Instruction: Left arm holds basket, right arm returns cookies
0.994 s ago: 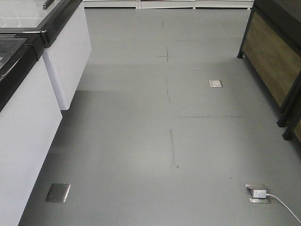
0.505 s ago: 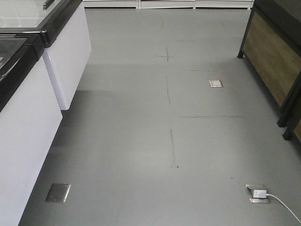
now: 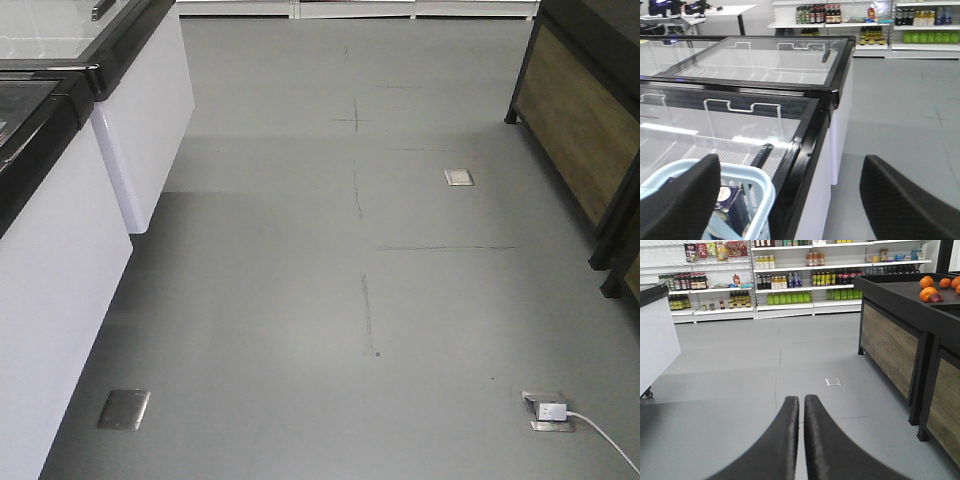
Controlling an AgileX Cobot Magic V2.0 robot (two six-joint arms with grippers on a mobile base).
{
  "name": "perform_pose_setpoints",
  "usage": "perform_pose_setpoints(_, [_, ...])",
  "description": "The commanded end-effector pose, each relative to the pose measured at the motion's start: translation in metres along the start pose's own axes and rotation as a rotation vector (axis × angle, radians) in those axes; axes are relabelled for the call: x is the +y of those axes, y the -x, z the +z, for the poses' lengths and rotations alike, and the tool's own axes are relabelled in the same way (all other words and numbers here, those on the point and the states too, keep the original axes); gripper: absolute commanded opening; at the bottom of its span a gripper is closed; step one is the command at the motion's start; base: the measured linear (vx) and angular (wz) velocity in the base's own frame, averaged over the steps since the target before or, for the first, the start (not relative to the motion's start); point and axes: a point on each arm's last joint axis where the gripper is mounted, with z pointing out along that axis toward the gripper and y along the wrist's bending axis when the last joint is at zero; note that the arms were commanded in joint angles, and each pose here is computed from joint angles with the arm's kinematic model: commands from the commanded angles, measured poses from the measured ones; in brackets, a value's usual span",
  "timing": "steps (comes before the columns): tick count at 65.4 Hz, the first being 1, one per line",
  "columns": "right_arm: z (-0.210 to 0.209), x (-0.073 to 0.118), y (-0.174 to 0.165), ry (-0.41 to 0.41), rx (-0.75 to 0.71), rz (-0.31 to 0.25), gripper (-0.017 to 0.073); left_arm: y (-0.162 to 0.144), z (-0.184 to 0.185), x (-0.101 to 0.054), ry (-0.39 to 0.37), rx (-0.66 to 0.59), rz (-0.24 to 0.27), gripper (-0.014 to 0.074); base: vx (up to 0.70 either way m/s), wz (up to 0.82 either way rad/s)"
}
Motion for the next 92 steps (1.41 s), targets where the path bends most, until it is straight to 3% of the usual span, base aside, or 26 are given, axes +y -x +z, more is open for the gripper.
perform_pose_setpoints(1, [0.0,0.0,0.001,-0.006,-0.068,-0.012,-0.0006,0.02,-0.017,0.009,0.049,-0.132,-0.035,0.0554,0.0,0.0])
perform_pose_setpoints(12, [0.0,0.0,0.001,-0.006,-0.068,-0.012,-0.0006,0.021,-0.033,0.019,0.108,-0.15,-0.074,0.0554,0.0,0.0])
perform_pose_setpoints(18, [0.0,0.0,0.001,-0.006,-0.068,-0.012,-0.0006,0.022,-0.039,0.022,0.127,-0.156,-0.123,0.0553,0.0,0.0])
perform_pose_setpoints(21, [0.0,0.0,0.001,-0.006,-0.068,-0.012,-0.0006,0.022,-0.039,0.023,0.134,-0.161,-0.173,0.0547,0.0,0.0])
perform_pose_setpoints(27, [0.0,0.0,0.001,-0.006,-0.068,-0.012,-0.0006,0.021,-0.039,0.026,0.14,-0.169,-0.3,0.0532,0.0,0.0])
perform_pose_setpoints(40, [0.0,0.0,0.001,-0.006,-0.068,-0.012,-0.0006,0.019,-0.031,0.036,0.161,-0.193,-0.643,0.0514,0.0,0.0])
perform_pose_setpoints(59, [0.0,0.0,0.001,-0.006,-0.068,-0.012,-0.0006,-0.007,0.003,0.056,0.245,-0.153,-1.018,0.0514,0.0,0.0])
perform_pose_setpoints(63, [0.0,0.0,0.001,-0.006,-0.068,-0.012,-0.0006,-0.019,0.01,0.06,0.264,-0.152,-1.128,0.0514,0.0,0.0])
perform_pose_setpoints(67, [0.0,0.0,0.001,-0.006,-0.068,-0.012,-0.0006,-0.03,0.017,0.064,0.28,-0.151,-1.205,0.0514,0.0,0.0])
perform_pose_setpoints(73, [0.0,0.0,0.001,-0.006,-0.068,-0.012,-0.0006,-0.039,0.024,0.065,0.262,-0.189,-1.256,0.0514,0.0,0.0])
perform_pose_setpoints(87, [0.0,0.0,0.001,-0.006,-0.068,-0.012,-0.0006,-0.043,0.038,0.07,0.142,-0.398,-1.246,0.0514,0.0,0.0])
perform_pose_setpoints(92, [0.0,0.0,0.001,-0.006,-0.068,-0.012,-0.0006,-0.046,0.046,0.072,0.13,-0.409,-1.297,0.0514,0.0,0.0])
